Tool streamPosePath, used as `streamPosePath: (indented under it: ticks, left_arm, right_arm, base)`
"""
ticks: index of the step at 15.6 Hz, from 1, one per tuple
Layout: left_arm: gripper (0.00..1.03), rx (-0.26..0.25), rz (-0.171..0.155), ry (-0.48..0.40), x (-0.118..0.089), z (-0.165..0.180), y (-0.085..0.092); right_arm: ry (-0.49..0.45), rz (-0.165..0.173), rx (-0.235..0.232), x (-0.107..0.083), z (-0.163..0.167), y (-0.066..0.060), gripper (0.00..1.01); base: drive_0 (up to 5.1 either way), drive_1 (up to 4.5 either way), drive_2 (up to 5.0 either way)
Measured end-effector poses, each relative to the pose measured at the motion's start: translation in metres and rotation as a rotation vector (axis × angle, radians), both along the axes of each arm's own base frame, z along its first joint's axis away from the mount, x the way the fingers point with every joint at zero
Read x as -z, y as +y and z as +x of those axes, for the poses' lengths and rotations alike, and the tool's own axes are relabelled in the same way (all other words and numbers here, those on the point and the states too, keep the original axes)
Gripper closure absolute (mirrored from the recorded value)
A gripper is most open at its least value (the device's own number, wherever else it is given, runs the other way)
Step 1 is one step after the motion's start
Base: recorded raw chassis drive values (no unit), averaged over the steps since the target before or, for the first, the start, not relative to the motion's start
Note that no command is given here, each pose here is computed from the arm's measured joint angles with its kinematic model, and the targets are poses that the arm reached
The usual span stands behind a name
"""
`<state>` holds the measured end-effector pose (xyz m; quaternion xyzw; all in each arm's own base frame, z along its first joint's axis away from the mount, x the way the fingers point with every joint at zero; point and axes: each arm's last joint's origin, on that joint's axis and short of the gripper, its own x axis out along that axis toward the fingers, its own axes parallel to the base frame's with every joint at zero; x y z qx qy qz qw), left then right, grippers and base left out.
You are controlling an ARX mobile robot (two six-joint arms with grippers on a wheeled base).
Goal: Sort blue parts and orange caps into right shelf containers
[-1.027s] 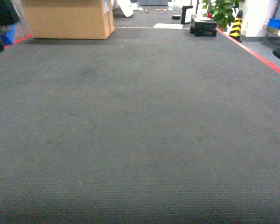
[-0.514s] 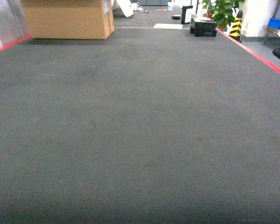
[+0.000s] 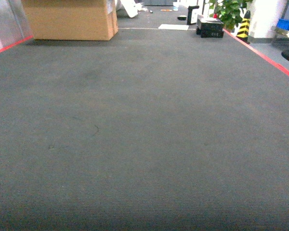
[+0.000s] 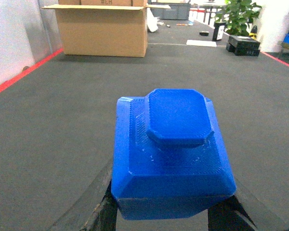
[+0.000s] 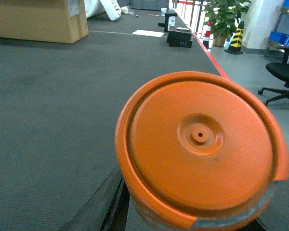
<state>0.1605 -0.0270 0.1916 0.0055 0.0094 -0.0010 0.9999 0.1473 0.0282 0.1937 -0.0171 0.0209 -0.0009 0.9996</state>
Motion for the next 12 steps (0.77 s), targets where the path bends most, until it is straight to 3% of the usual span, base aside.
streamPosePath:
  ticks: [3,7,8,9,12]
  left_arm:
    - [0.61,-0.009,-0.004,-0.008,0.007,-0.012,0.010]
    - [0.61,0.012,-0.005,-0.001,0.015,-0.025,0.020]
    - [0.61,-0.026,-0.008,-0.009,0.016,-0.030,0.028]
    - [0.61,-0.003,-0.008,-0.024,0.018,-0.032,0.027]
    - [0.61,0.005,-0.008,-0.019,0.023,-0.034,0.026]
  right_arm:
    - [-0.047,0.020,0.005,0.001,-0.010,-0.010,0.58]
    - [-0.024,0.018,-0.002,0.014,-0.019,-0.018,0.58]
    - [-0.040,0.021,0.024,0.015,-0.024,-0.030,0.58]
    - [-0.037,0.025,0.005,0.017,-0.026,-0.029,0.59]
    - [-0.035,0.026,-0.003,0.019,-0.028,-0.028,0.59]
  base:
    - [0.0,0.00,0.0]
    - [0.0,0.00,0.0]
    - [0.0,0.00,0.0]
    - [0.0,0.00,0.0]
    - [0.0,0.00,0.0]
